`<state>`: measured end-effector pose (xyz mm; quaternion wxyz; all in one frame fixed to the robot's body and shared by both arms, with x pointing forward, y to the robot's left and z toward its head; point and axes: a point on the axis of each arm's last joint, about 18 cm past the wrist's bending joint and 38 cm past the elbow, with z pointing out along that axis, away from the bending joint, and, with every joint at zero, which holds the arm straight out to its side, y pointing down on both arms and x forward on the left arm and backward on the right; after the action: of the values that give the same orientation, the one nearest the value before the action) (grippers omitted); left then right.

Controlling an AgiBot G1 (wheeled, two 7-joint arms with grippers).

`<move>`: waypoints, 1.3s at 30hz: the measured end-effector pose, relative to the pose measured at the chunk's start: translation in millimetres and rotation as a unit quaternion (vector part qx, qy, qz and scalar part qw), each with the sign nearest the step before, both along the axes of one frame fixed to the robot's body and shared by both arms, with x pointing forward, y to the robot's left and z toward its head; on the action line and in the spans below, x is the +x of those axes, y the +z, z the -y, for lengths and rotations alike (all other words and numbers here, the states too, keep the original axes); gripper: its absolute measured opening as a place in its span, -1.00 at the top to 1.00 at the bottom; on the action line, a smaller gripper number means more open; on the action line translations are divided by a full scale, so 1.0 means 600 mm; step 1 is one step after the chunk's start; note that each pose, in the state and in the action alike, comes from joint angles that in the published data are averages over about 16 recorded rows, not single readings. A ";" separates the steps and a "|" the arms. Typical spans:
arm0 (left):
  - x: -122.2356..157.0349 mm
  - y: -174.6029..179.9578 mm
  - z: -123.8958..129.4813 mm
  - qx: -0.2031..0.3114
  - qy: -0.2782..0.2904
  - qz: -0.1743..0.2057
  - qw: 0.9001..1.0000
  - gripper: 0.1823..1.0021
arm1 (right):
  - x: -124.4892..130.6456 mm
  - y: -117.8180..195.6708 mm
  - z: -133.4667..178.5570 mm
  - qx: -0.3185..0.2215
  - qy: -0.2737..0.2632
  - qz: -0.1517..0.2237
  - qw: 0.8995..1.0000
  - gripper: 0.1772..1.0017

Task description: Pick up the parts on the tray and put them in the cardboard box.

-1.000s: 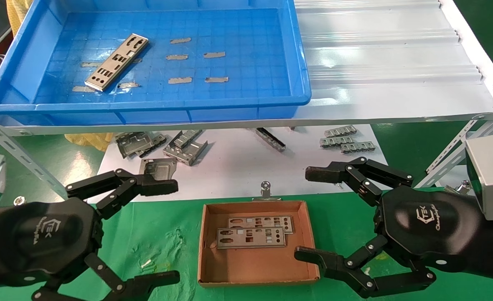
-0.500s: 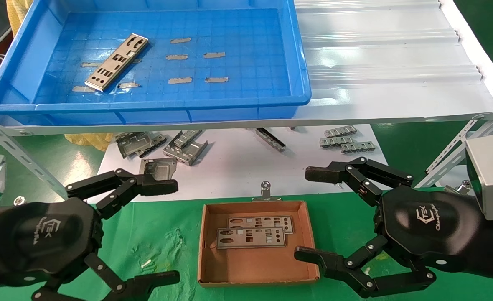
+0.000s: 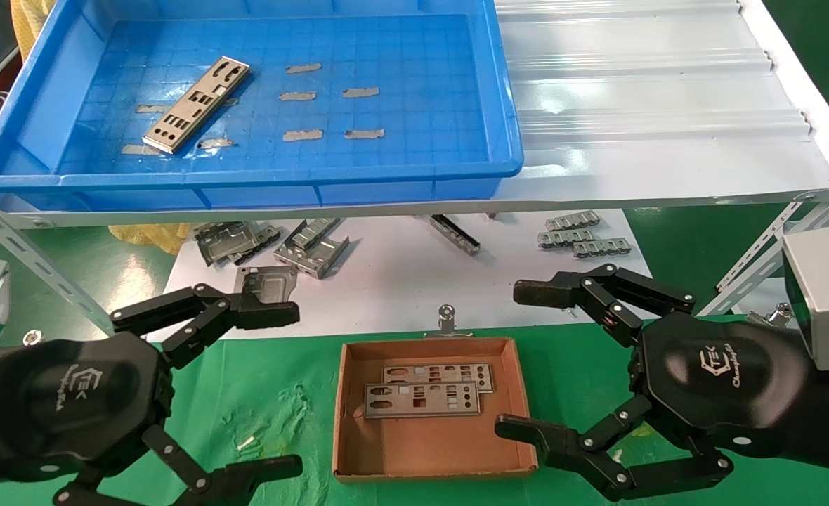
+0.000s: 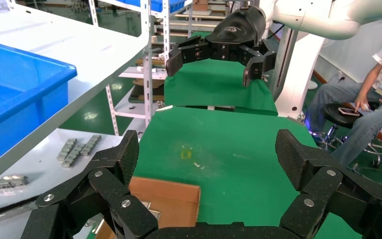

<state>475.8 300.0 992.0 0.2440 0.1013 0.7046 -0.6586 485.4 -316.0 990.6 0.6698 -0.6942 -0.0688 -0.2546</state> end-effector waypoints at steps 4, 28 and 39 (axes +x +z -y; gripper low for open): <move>0.000 0.000 0.000 0.000 0.000 0.000 1.000 -1.00 | 0.000 0.000 0.000 0.000 0.000 0.000 1.000 -1.00; 0.000 0.000 0.000 0.000 0.000 0.000 1.000 -1.00 | 0.000 0.000 0.000 0.000 0.000 0.000 1.000 -1.00; 0.000 0.000 0.000 0.000 0.000 0.000 1.000 -1.00 | 0.000 0.000 0.000 0.000 0.000 0.000 1.000 -1.00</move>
<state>475.8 300.0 992.0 0.2440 0.1013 0.7046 -0.6586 485.4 -316.0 990.6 0.6698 -0.6942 -0.0688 -0.2546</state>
